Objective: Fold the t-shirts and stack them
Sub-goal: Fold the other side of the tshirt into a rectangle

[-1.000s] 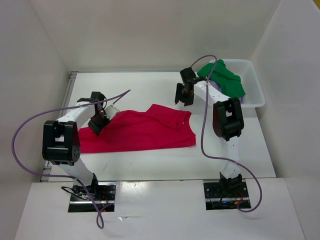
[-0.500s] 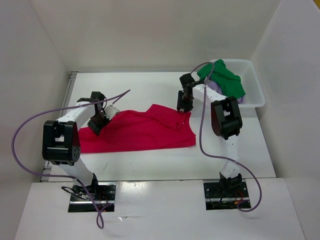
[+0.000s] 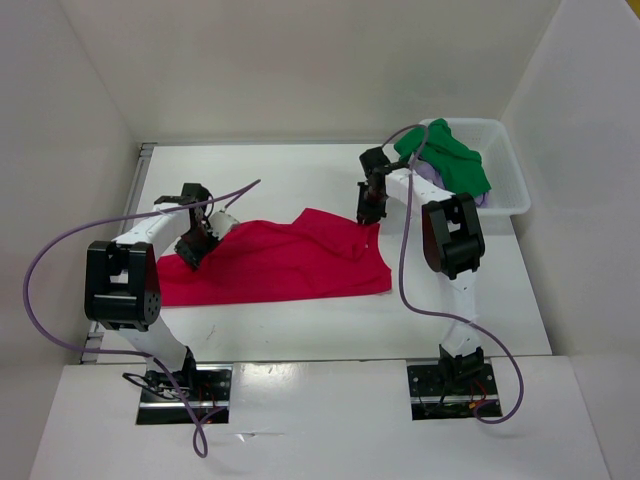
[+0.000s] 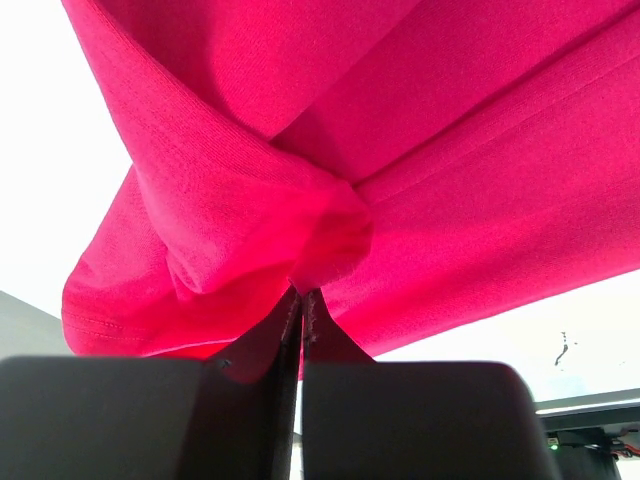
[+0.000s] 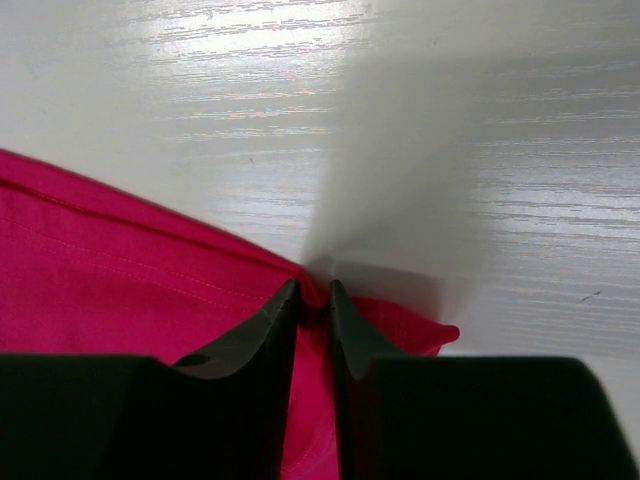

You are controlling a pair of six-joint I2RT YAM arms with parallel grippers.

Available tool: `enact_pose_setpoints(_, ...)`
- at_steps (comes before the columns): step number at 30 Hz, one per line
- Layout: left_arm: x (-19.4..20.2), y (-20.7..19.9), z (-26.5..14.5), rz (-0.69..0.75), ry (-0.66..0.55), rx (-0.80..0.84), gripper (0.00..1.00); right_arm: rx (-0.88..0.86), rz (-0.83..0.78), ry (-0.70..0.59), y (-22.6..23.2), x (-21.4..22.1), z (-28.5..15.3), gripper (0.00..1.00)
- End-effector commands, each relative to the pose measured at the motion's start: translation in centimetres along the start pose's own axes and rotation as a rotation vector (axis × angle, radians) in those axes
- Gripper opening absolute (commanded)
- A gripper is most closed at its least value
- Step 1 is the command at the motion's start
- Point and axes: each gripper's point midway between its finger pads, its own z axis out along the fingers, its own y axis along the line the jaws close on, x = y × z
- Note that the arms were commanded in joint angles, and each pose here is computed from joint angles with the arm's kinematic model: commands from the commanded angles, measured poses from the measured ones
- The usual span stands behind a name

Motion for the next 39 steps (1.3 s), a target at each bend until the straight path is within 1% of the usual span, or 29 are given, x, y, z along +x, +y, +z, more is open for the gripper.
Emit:
enact_pose_setpoints(1,0.1,0.0,-0.3,-0.037,-0.001,-0.003,0.00,-0.024,-0.020,-0.016,0.4,-0.3,-0.6,0.28)
enact_pose_setpoints(3,0.1,0.0,-0.3,-0.037,-0.001,-0.003,0.00,-0.026,-0.031,-0.021,0.6,-0.8,-0.7,0.32)
enact_pose_setpoints(4,0.1,0.0,-0.3,-0.037,-0.001,-0.003,0.00,-0.021,-0.030,-0.009,0.4,-0.5,-0.2,0.32)
enact_pose_setpoints(7,0.1,0.0,-0.3,-0.037,-0.001,-0.003,0.00,-0.024,-0.031,-0.017,0.6,-0.8,-0.3,0.32)
enact_pose_setpoints(9,0.1,0.0,-0.3,-0.037,-0.001,-0.003,0.00,-0.024,-0.040,-0.017,0.5,-0.8,-0.3,0.25)
enact_pose_setpoints(10,0.1,0.0,-0.3,-0.037,-0.001,-0.003,0.00,-0.024,-0.040,-0.017,0.5,-0.8,-0.3,0.19)
enact_pose_setpoints(12,0.1,0.0,-0.3,-0.037,-0.001,-0.003,0.00,-0.024,-0.040,-0.017,0.5,-0.8,-0.3,0.15)
enact_pose_setpoints(13,0.1,0.0,-0.3,-0.037,-0.001,-0.003,0.00,-0.036,-0.051,-0.022,0.8,-1.1,-0.5,0.08)
enact_pose_setpoints(15,0.2,-0.1,-0.1,-0.036,0.007,0.002,0.00,-0.036,-0.051,-0.022,0.8,-1.1,-0.5,0.00)
enact_pose_setpoints(18,0.2,-0.1,-0.1,-0.036,0.007,0.002,0.00,-0.036,-0.051,-0.022,0.8,-1.1,-0.5,0.01)
enact_pose_setpoints(19,0.2,-0.1,-0.1,-0.036,0.007,0.002,0.00,-0.036,-0.060,-0.022,0.8,-1.1,-0.5,0.25)
enact_pose_setpoints(20,0.2,-0.1,-0.1,-0.036,0.007,0.002,0.00,-0.037,-0.060,-0.024,0.9,-1.3,-0.3,0.33)
enact_pose_setpoints(21,0.2,-0.1,-0.1,-0.036,0.007,0.002,0.00,-0.037,-0.060,-0.024,0.9,-1.3,-0.3,0.37)
enact_pose_setpoints(22,0.2,-0.1,-0.1,-0.036,0.007,0.002,0.00,-0.033,-0.060,-0.015,0.8,-1.2,-0.1,0.39)
enact_pose_setpoints(25,0.3,0.0,-0.1,-0.036,0.013,-0.007,0.00,-0.023,-0.069,-0.020,0.6,-1.3,-0.1,0.39)
enact_pose_setpoints(26,0.3,0.0,-0.1,-0.036,0.013,-0.007,0.00,-0.026,-0.077,-0.018,1.0,-1.0,-0.1,0.32)
enact_pose_setpoints(29,0.5,-0.2,0.1,-0.035,0.020,-0.001,0.00,-0.018,-0.077,-0.022,0.8,-1.1,0.0,0.20)
enact_pose_setpoints(30,0.5,-0.2,0.1,-0.035,0.020,-0.001,0.00,-0.021,-0.086,-0.020,1.2,-0.9,0.0,0.20)
enact_pose_setpoints(31,0.5,-0.2,0.1,-0.035,0.020,-0.001,0.00,-0.012,-0.095,-0.034,1.1,-1.2,-0.4,0.24)
enact_pose_setpoints(32,0.5,-0.2,0.1,-0.035,0.020,-0.001,0.00,-0.012,-0.095,-0.034,1.1,-1.2,-0.4,0.24)
enact_pose_setpoints(33,0.5,-0.2,0.1,-0.035,0.020,-0.001,0.00,-0.003,-0.120,-0.037,1.3,-1.0,-0.3,0.31)
enact_pose_setpoints(36,0.5,-0.2,0.1,-0.035,0.020,-0.001,0.00,-0.001,-0.138,-0.046,1.8,-1.3,-0.7,0.32)
enact_pose_setpoints(39,0.6,0.0,0.1,-0.026,0.026,-0.009,0.00,0.012,-0.137,-0.041,1.6,-1.2,-0.9,0.26)
